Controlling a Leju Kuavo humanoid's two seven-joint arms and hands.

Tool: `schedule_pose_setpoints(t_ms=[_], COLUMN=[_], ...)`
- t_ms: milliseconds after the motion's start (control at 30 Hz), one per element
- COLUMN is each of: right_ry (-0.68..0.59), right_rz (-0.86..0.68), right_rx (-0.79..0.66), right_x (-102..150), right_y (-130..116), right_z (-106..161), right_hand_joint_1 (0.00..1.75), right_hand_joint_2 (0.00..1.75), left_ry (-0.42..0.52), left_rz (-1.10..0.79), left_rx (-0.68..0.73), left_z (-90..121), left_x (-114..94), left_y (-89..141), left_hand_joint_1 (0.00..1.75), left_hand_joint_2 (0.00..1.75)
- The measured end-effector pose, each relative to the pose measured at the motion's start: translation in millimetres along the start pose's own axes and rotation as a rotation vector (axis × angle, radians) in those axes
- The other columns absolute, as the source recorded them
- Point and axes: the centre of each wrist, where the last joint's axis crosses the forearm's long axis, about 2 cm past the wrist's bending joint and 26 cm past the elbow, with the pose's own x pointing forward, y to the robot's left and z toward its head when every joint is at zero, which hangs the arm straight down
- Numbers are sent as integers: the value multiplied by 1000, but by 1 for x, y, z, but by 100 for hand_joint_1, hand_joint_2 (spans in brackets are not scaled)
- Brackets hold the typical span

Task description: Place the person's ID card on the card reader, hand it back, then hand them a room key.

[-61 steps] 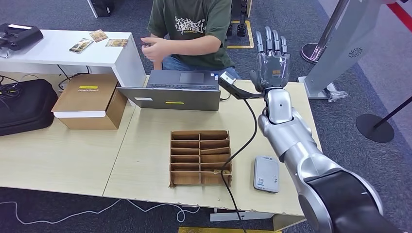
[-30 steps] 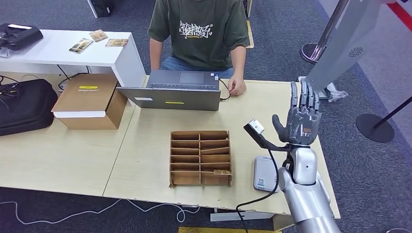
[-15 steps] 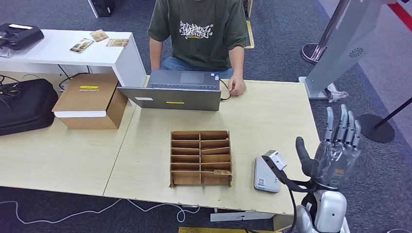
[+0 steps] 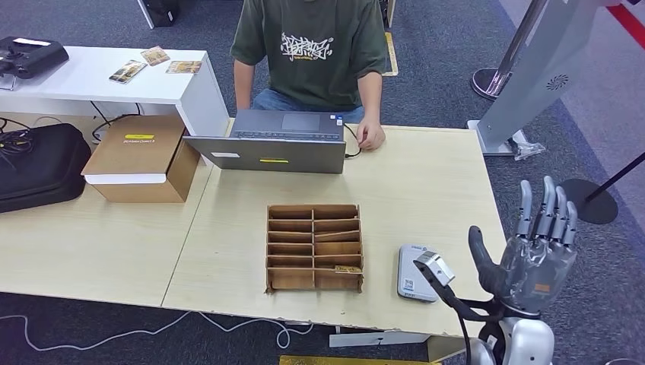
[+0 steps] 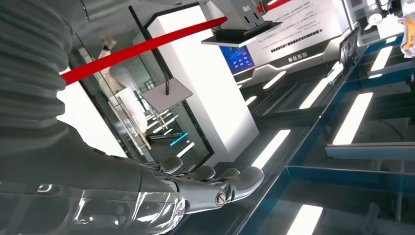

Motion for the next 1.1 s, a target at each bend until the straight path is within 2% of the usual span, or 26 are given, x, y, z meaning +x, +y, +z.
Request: schedule_pose_setpoints(t_ms=[333, 533, 833, 1000, 1100], right_ry=[17, 17, -51, 57, 170], right_rz=[-13, -18, -14, 25, 45], right_rx=[74, 136, 199, 269, 294], right_x=[6, 8, 4, -3, 5], right_y=[-3, -15, -36, -42, -42], right_z=[9, 26, 41, 38, 28], right_hand_joint_1=[0, 0, 0, 0, 0], right_hand_joint_2=[175, 175, 175, 175, 175], left_ry=[-6, -18, -24, -34, -35], left_rz=[30, 58, 93, 110, 116], left_rx=[-5, -8, -18, -25, -27], left_z=[-1, -1, -2, -2, -2], left_x=[1, 1, -3, -5, -5], left_y=[-4, -7, -13, -16, -17], left_hand_joint_1=[0, 0, 0, 0, 0], left_hand_joint_2=[0, 0, 0, 0, 0])
